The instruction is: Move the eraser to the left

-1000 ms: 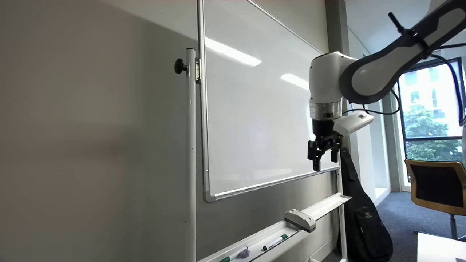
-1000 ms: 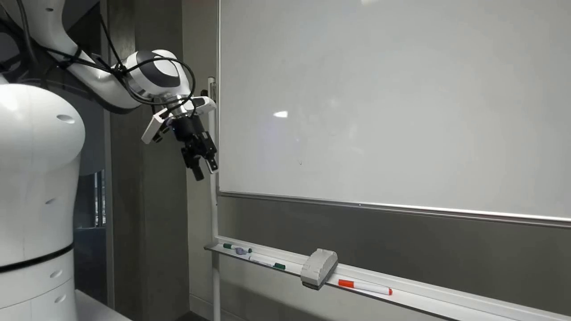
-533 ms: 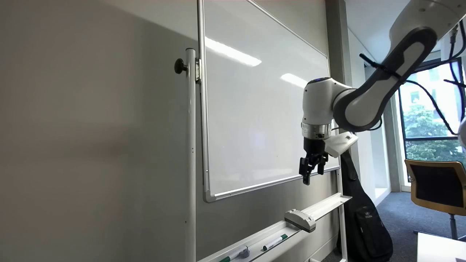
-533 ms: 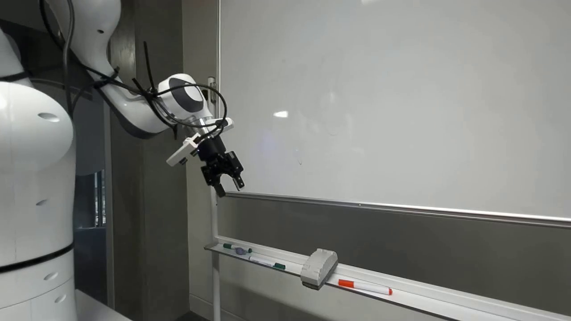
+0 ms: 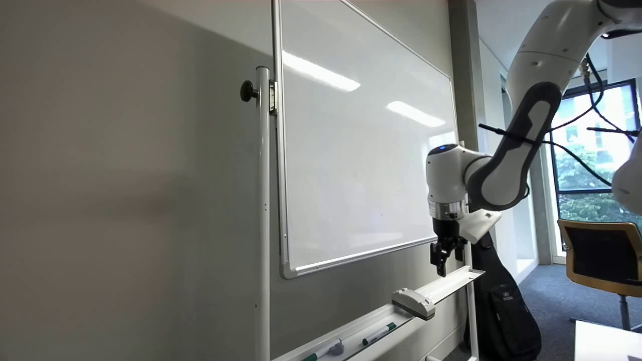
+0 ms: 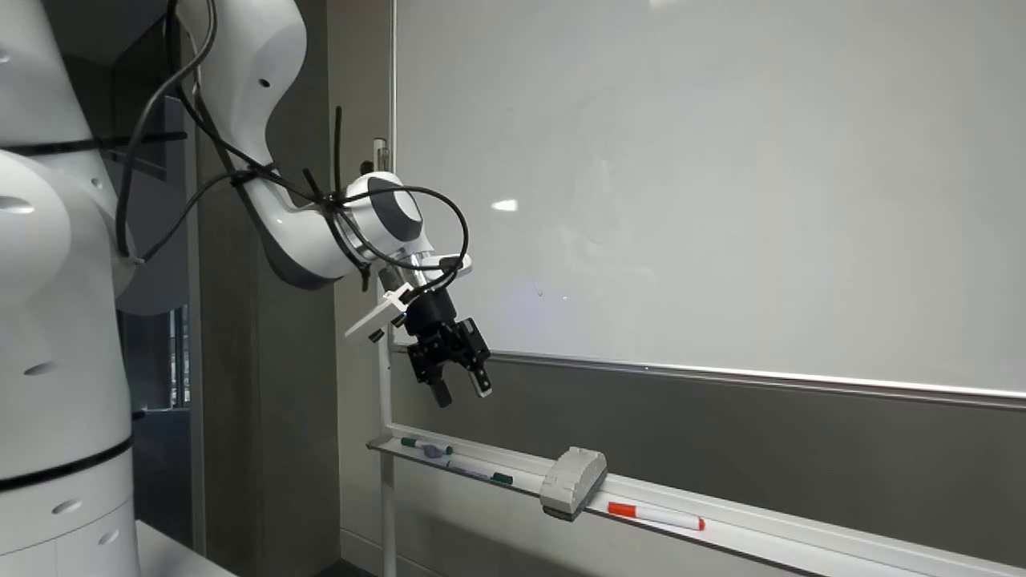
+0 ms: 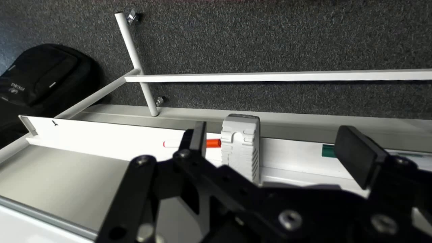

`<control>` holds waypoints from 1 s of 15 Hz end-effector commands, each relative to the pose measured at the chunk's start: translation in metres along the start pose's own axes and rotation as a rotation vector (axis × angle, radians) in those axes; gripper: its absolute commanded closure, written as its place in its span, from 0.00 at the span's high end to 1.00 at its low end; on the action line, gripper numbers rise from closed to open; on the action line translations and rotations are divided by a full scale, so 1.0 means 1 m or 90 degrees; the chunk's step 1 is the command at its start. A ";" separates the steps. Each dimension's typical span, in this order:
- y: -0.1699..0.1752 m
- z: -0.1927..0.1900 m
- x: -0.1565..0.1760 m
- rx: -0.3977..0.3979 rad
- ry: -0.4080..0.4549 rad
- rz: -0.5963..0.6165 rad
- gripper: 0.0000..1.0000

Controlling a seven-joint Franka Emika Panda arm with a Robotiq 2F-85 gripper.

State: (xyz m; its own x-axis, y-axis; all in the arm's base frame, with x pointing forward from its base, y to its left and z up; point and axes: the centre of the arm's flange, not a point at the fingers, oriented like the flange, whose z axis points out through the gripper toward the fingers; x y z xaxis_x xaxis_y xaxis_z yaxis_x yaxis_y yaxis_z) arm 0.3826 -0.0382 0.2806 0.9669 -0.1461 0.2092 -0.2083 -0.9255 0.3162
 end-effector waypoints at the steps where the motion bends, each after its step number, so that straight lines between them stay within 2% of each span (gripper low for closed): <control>1: 0.000 0.003 0.000 0.002 -0.005 0.000 1.00; 5: 0.000 0.003 0.002 0.003 -0.005 0.000 1.00; 11: 0.016 0.066 0.016 0.016 -0.055 0.022 1.00; 15: 0.036 0.111 0.026 0.056 -0.071 0.029 1.00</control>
State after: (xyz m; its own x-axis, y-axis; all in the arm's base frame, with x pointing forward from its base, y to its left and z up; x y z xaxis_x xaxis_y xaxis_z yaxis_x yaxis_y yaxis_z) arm 0.3940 -0.0875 0.2310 0.9712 -0.2117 0.1094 -0.2347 -0.9298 0.2836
